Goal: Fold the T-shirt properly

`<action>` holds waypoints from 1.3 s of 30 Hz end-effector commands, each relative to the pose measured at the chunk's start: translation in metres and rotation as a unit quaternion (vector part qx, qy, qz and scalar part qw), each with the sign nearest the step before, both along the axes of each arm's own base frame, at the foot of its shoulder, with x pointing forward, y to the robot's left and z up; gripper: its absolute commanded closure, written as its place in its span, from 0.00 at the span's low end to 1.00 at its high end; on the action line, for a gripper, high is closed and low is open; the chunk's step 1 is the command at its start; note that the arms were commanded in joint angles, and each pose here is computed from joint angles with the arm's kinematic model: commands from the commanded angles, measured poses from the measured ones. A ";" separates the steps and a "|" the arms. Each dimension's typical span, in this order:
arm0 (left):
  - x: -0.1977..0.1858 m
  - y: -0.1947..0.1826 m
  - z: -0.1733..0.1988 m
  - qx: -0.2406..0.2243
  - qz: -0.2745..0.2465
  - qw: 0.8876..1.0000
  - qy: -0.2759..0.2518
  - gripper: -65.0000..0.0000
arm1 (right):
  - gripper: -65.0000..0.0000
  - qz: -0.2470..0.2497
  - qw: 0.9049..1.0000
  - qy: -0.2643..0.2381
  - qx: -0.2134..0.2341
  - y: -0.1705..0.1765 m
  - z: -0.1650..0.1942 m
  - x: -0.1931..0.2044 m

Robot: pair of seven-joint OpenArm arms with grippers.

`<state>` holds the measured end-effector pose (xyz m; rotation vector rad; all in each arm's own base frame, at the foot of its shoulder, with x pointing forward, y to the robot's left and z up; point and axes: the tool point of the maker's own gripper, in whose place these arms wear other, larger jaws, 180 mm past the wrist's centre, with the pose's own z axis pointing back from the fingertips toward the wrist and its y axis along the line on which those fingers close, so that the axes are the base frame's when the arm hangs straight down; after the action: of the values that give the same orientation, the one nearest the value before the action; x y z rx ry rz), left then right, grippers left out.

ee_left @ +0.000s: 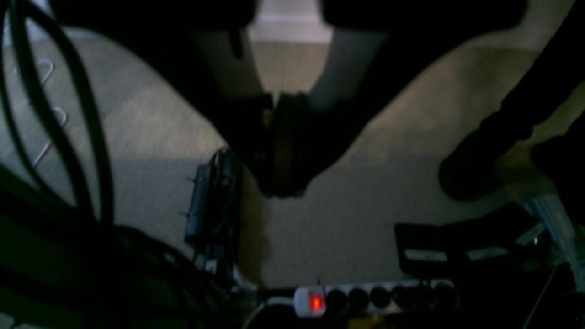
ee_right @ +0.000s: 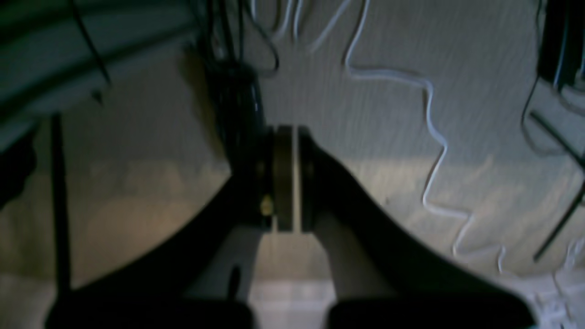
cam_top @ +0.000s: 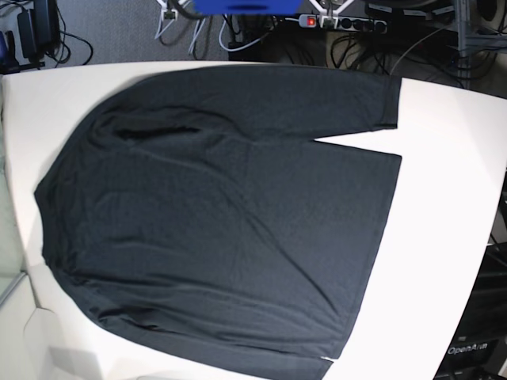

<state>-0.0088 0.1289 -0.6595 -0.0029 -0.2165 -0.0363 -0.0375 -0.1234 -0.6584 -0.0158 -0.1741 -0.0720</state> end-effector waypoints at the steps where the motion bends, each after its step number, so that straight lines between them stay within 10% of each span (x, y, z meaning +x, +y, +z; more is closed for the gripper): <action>1: -0.002 0.002 0.001 0.001 0.000 1.000 -0.009 1.00 | 1.00 -0.004 1.000 -0.003 0.004 0.001 0.002 -0.010; 16: -0.029 0.012 0.029 0.003 -0.005 0.992 -0.129 1.00 | 1.00 0.007 0.986 -0.166 -0.022 -0.016 0.045 -0.041; 39: -0.044 0.047 0.045 0.028 -0.013 0.986 -0.166 1.00 | 1.00 0.021 0.969 -0.243 -0.047 -0.040 0.075 -0.049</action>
<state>-0.0475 0.1676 -0.6172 0.0423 -0.5441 -0.0641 -0.0778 -0.1592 -0.5885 -0.0829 -0.6648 -0.0223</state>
